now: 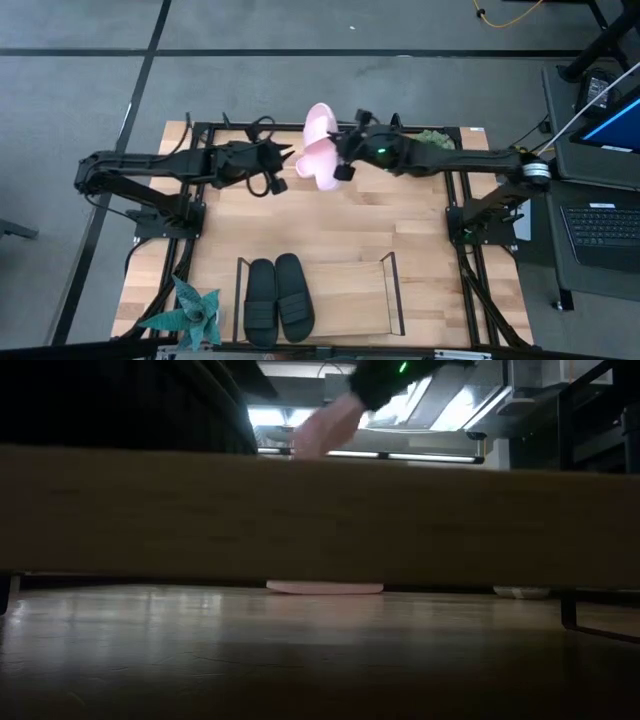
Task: Pick and place slides into the shelf
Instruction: Put the right pink slide on the shelf
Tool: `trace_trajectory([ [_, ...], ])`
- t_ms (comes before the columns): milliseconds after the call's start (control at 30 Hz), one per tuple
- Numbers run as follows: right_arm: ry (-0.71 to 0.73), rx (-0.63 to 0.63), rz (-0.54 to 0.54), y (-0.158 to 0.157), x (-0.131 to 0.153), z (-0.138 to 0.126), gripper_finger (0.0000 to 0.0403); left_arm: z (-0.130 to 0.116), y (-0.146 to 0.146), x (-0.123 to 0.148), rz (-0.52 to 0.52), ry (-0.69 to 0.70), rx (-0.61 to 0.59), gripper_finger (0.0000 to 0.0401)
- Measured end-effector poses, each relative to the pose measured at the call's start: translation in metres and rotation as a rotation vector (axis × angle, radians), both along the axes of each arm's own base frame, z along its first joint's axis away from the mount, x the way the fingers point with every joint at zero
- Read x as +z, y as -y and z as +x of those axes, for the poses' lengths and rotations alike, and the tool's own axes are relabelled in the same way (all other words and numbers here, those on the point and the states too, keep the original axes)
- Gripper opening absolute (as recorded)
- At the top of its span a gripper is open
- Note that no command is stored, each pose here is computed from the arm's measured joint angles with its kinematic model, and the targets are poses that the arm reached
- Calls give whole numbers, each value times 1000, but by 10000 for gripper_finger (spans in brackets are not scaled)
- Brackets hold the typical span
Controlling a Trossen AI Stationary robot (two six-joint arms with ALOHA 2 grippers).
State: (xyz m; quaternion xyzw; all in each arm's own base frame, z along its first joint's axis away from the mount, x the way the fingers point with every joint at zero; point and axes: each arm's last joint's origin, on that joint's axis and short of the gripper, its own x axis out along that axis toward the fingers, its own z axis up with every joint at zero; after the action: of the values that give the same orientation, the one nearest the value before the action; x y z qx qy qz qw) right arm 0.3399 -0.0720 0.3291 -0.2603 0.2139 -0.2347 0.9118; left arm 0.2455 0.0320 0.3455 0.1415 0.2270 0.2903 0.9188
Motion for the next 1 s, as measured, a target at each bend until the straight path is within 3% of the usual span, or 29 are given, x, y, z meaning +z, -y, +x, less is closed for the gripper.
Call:
trace_trajectory([
  [133,81,14,43,-15,31,-27,15,-15,7,-8,3,40,-26,43],
  [267,112,49,87,-32,39,-43,15,-31,13,-17,8,115,-51,35],
  [433,111,-35,77,-55,33,-51,15,-51,16,-27,10,193,-66,29],
  [600,134,-16,127,-88,26,-51,15,-67,17,-32,-14,239,-63,29],
  [867,179,-76,153,-145,16,-56,15,-69,23,-39,-26,223,-116,31],
  [1000,181,-37,206,-175,4,-57,15,-69,28,-40,-30,221,-141,31],
])
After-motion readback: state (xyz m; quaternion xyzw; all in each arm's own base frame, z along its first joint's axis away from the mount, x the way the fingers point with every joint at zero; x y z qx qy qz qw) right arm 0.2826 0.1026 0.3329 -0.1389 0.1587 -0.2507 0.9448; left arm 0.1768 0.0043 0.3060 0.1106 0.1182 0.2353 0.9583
